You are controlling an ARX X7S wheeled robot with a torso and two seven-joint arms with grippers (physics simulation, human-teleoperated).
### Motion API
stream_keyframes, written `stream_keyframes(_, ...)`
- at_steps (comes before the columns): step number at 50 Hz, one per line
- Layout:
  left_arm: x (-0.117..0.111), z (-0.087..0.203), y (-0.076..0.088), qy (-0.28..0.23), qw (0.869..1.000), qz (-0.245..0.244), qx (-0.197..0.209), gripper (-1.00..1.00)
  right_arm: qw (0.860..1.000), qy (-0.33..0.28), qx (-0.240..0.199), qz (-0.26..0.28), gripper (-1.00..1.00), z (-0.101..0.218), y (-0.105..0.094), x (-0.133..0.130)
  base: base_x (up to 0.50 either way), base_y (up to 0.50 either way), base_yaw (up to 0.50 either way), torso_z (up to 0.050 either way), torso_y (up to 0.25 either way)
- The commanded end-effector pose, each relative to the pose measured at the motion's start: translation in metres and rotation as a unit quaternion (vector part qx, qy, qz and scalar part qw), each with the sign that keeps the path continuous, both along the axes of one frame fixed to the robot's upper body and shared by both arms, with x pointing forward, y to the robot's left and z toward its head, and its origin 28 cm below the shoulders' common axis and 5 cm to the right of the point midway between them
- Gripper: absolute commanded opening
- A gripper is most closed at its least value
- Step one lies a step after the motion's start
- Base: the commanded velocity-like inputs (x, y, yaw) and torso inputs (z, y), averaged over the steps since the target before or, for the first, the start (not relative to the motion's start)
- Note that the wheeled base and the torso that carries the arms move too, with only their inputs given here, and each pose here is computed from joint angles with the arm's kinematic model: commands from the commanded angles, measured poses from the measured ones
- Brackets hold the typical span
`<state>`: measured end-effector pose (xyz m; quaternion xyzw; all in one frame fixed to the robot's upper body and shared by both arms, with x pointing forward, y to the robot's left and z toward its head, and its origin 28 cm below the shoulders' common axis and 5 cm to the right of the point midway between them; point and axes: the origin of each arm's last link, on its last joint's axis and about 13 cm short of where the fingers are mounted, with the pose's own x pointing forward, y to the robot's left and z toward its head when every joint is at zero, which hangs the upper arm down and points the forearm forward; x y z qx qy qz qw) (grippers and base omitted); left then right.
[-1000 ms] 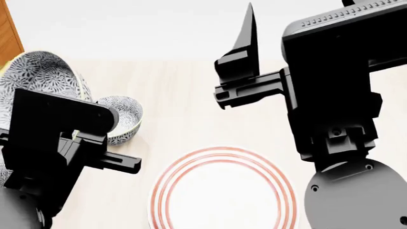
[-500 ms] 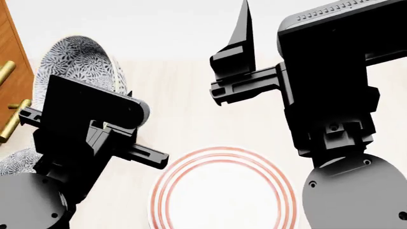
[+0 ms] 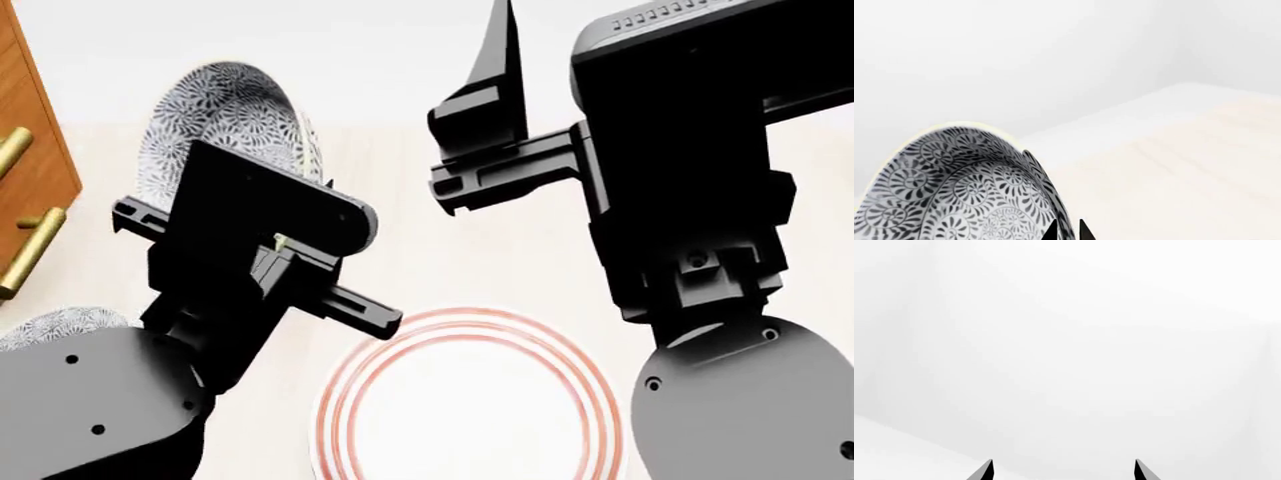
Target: Put the bowl at the front on the plate.
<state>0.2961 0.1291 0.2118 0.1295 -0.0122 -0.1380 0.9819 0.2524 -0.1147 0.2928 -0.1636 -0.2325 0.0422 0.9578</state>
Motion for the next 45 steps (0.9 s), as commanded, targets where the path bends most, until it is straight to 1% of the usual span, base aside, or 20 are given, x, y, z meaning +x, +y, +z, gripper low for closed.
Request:
stream_keyframes(1, 0.016, -0.003, -0.006, -0.01, 1.0, -0.001, 0.015, -1.0, 1.0, -0.004, -0.003, 0.002, 1.0, 0.003, 0.001, -0.002, 0.0, 0.0, 0.0, 0.0, 0.0)
stream_keyframes(9, 0.021, -0.006, -0.008, -0.006, 1.0, -0.005, 0.022, -1.0, 1.0, -0.006, -0.005, 0.004, 1.0, 0.003, 0.001, -0.003, 0.0, 0.0, 0.0, 0.0, 0.0)
stream_keyframes(20, 0.036, -0.017, -0.015, 0.0, 0.999, -0.01, 0.045, -1.0, 1.0, -0.007, -0.006, 0.004, 1.0, 0.004, 0.001, -0.003, 0.0, 0.0, 0.0, 0.0, 0.001)
stream_keyframes(34, 0.053, -0.021, -0.021, -0.001, 0.997, -0.008, 0.076, -1.0, 1.0, -0.01, -0.006, 0.007, 1.0, 0.006, 0.002, -0.003, 0.0, 0.0, 0.0, 0.0, 0.0)
stream_keyframes(41, 0.059, -0.025, -0.025, 0.002, 0.996, -0.009, 0.085, -1.0, 1.0, -0.011, -0.006, 0.007, 1.0, 0.005, 0.002, -0.003, 0.0, 0.0, 0.0, 0.0, 0.001)
stream_keyframes(45, 0.059, -0.026, -0.027, 0.005, 0.996, -0.021, 0.089, -1.0, 1.0, -0.012, -0.005, 0.007, 1.0, 0.005, 0.002, -0.004, 0.0, 0.0, 0.0, 0.0, 0.0)
